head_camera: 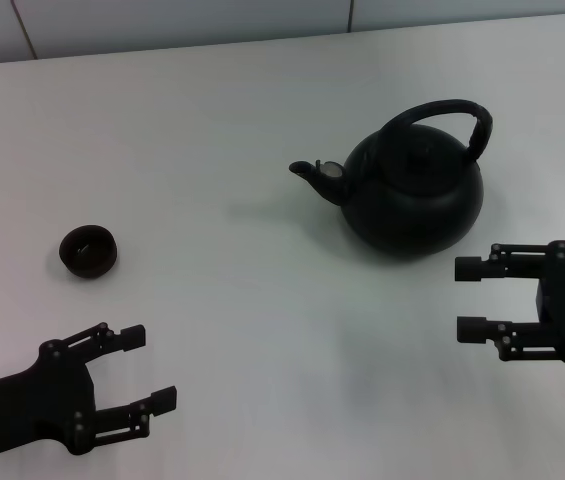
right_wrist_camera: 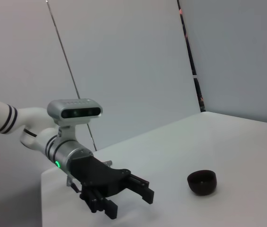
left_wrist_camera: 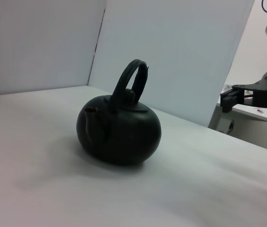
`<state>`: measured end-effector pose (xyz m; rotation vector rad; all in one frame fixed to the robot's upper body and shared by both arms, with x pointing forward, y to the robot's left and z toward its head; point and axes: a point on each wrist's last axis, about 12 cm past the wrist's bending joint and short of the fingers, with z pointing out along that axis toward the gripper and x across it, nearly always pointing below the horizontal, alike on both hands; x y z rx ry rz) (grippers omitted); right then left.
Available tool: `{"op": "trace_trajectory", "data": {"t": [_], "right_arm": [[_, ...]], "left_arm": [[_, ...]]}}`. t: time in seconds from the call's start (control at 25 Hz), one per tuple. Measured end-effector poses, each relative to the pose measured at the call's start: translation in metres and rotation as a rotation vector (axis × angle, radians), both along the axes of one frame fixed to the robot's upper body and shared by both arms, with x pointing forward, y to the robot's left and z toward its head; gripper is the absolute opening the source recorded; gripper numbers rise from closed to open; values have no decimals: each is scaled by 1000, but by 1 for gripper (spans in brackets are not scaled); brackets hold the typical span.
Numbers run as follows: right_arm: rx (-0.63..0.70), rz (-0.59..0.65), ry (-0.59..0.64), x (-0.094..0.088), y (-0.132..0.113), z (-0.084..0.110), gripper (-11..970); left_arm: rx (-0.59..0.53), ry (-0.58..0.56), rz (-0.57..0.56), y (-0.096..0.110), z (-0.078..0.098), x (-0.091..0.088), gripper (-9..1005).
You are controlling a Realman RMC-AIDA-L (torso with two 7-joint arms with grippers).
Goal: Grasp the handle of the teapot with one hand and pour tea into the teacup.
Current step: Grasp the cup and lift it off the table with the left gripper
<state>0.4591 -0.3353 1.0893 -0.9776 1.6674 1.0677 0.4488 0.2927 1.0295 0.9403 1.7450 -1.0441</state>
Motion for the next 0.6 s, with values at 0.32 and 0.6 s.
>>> {"op": "trace_trajectory", "data": {"t": [0.32,0.6], "right_arm": [[-8,2,-3,3,2,0,684],[-6,4,-3,4,3,0,684]], "left_arm": [[0,0,0,0,0,0,856],[0,-4,0,0,0,0,853]]}}
